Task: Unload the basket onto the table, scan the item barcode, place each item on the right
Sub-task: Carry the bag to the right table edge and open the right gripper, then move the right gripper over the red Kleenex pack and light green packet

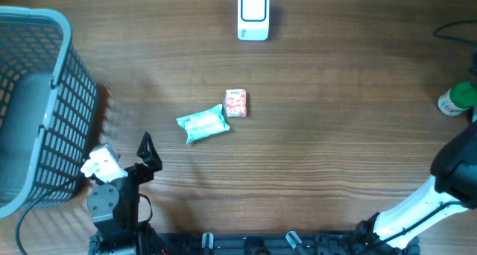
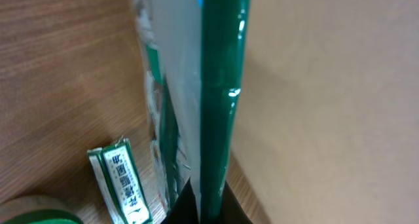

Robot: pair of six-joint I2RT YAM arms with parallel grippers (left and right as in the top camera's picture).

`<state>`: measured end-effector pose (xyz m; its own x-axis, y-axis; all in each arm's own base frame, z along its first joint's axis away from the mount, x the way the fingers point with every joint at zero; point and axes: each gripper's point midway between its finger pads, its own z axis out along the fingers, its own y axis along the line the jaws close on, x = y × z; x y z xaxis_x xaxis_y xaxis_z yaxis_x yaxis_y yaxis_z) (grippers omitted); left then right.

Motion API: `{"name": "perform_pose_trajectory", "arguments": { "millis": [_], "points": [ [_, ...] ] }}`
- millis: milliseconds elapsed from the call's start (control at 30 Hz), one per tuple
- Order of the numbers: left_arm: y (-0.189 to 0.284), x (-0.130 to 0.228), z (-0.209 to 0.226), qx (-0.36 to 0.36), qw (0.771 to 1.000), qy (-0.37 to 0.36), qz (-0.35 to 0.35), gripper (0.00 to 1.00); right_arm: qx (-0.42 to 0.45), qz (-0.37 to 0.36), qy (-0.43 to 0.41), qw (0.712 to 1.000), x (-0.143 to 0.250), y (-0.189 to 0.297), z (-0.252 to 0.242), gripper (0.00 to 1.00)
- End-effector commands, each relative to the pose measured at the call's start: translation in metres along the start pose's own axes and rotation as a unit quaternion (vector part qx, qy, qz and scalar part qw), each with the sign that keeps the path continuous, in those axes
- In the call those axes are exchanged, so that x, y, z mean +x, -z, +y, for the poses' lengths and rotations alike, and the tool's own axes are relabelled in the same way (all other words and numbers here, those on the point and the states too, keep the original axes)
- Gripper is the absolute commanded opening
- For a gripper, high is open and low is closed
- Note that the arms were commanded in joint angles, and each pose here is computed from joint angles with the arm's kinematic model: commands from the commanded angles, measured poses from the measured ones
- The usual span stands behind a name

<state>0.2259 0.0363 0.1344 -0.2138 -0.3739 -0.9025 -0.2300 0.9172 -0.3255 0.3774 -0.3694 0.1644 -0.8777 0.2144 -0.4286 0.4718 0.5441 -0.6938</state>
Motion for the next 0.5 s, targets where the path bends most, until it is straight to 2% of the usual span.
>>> {"name": "perform_pose_trajectory", "arguments": {
  "millis": [0, 33, 67, 100, 133, 267, 333, 400, 467],
  "points": [
    [0.000, 0.001, 0.000, 0.001, 1.000, -0.010, -0.001, 1.00, -0.069, -0.006, -0.019, 0.997, 0.002, 0.002, 0.022, 0.15],
    [0.000, 0.001, 0.000, 0.001, 1.000, -0.010, -0.001, 1.00, -0.078, -0.003, -0.027, 0.997, 0.004, 0.003, 0.025, 0.38],
    [0.000, 0.001, 0.000, 0.002, 1.000, -0.010, -0.001, 1.00, -0.081, 0.002, -0.040, 0.996, 0.005, 0.005, 0.029, 0.66],
    [0.000, 0.001, 0.000, 0.002, 1.000, -0.010, -0.001, 1.00, -0.085, 0.005, -0.058, 0.995, 0.005, 0.011, 0.031, 0.84],
    [0.000, 0.001, 0.000, 0.002, 1.000, -0.010, -0.001, 1.00, -0.089, 0.001, -0.080, 0.993, 0.002, 0.018, 0.032, 0.98],
    [0.000, 0.001, 0.000, 0.001, 1.000, -0.010, -0.001, 1.00, -0.176, -0.097, -0.143, 0.969, -0.044, 0.105, 0.027, 1.00],
    [0.000, 0.001, 0.000, 0.001, 1.000, -0.010, -0.001, 1.00, -0.299, -0.145, -0.172, 0.927, -0.061, 0.182, 0.048, 1.00],
    [0.000, 0.001, 0.000, 0.002, 1.000, -0.010, -0.001, 1.00, -0.487, -0.139, -0.152, 0.849, -0.053, 0.274, 0.102, 1.00],
    [0.000, 0.001, 0.000, 0.001, 1.000, -0.010, -0.001, 1.00, -0.631, -0.058, -0.118, 0.764, -0.022, 0.353, 0.164, 1.00]
  ]
}}
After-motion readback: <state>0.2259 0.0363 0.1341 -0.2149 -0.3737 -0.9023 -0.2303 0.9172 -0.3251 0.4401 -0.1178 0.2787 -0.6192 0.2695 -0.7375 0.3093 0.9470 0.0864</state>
